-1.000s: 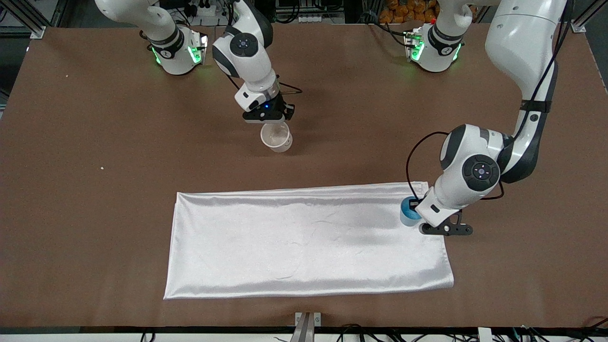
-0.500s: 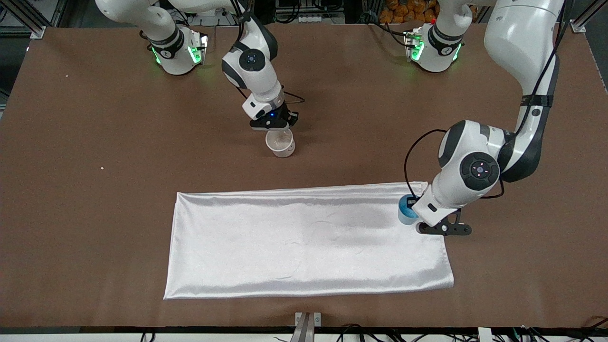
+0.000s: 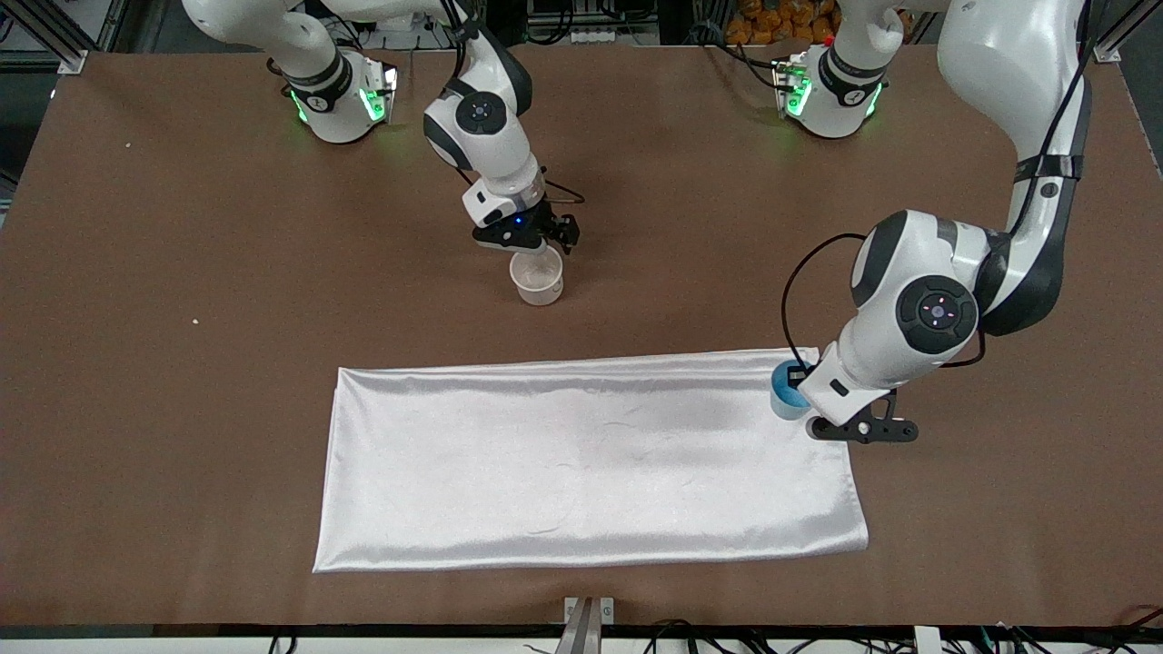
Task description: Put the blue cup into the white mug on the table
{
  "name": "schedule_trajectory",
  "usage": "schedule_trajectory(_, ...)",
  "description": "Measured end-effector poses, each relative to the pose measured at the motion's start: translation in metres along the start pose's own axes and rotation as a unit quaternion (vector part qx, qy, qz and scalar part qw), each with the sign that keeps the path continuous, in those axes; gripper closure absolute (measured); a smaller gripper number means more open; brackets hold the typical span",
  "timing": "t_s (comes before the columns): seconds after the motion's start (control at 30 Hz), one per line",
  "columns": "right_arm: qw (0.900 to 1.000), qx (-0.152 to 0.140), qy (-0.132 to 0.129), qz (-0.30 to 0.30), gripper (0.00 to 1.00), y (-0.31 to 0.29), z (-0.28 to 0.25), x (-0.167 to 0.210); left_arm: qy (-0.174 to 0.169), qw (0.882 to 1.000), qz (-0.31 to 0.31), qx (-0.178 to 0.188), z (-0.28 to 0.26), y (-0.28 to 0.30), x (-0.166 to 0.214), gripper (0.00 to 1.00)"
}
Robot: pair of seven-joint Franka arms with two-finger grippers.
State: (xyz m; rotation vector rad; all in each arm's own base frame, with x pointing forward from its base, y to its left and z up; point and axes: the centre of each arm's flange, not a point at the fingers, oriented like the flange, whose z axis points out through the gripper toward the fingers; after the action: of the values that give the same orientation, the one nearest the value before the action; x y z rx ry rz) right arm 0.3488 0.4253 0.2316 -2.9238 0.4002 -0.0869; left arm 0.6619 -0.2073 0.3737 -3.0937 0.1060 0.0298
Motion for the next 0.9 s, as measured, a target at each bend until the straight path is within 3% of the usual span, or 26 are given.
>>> schedule_trajectory(0.03,1.0,-0.001,0.0,0.001,0.03,-0.001,-0.003,0.001,0.002,1.0,0.0,-0.002,-0.003,0.003,-0.001,0.96)
schedule_trajectory(0.1,1.0,-0.004,-0.001,0.002,0.0,-0.003,-0.012,0.004,0.002,1.0,-0.002,-0.005,-0.009,0.009,-0.004,0.96)
schedule_trajectory(0.3,1.0,-0.024,-0.005,0.007,0.0,-0.007,-0.048,0.017,-0.002,1.0,-0.024,-0.013,-0.018,0.031,-0.013,0.96)
schedule_trajectory(0.53,0.998,-0.069,0.01,-0.005,0.0,-0.002,-0.083,0.05,-0.003,0.998,-0.053,-0.028,-0.028,0.069,-0.027,0.96)
schedule_trajectory(0.9,0.995,-0.09,0.013,-0.046,0.0,0.051,-0.105,0.147,-0.01,0.993,-0.106,-0.05,-0.042,0.129,-0.054,0.96)
